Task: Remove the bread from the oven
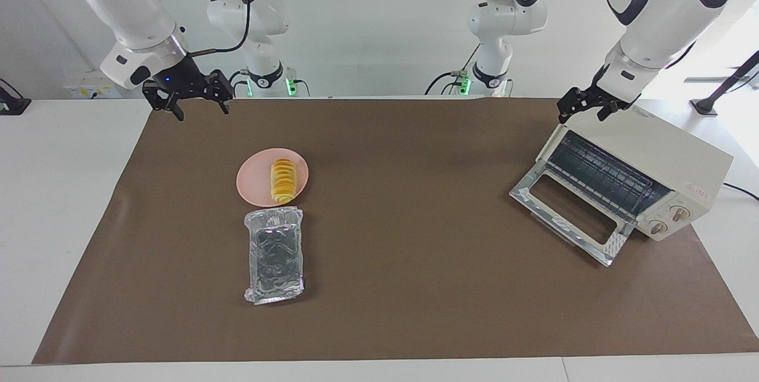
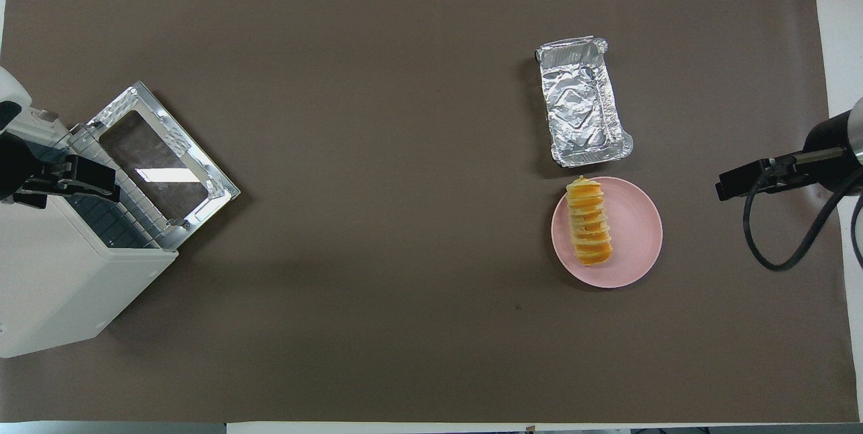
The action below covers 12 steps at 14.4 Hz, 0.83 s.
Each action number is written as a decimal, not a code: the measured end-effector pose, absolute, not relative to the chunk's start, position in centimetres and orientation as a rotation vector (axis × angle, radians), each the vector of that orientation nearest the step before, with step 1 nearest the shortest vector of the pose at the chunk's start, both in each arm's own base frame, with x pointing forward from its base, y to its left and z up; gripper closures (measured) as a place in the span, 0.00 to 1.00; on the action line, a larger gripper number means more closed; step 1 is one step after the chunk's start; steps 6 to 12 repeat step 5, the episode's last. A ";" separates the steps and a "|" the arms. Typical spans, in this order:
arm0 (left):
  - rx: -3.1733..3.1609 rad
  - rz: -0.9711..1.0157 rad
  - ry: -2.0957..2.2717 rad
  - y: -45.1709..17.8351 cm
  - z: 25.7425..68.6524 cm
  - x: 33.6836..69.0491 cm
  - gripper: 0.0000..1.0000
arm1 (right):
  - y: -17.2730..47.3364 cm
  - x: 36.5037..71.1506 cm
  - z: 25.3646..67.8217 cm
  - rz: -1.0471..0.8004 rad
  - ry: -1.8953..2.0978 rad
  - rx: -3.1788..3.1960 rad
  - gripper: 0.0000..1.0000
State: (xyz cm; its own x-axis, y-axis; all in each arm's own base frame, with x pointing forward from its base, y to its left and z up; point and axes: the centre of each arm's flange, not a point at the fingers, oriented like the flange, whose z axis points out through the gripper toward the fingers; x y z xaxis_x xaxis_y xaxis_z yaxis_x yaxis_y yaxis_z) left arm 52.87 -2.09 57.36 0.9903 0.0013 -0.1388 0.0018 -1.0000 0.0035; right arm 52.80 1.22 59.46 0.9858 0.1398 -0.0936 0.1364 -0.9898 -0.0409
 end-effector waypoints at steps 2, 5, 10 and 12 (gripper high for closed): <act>3.130 -0.218 0.002 -2.1 57.4 52.9 0.00 | 1.1 52.8 59.5 0.150 -0.219 -3.109 0.00; 3.130 -0.218 0.002 -2.1 57.4 52.9 0.00 | 1.1 52.8 59.5 0.149 -0.220 -3.117 0.00; 3.130 -0.218 0.002 -2.1 57.4 52.9 0.00 | 1.1 52.8 59.5 0.149 -0.220 -3.117 0.00; 3.130 -0.218 0.002 -2.1 57.4 52.9 0.00 | 1.1 52.8 59.5 0.149 -0.220 -3.117 0.00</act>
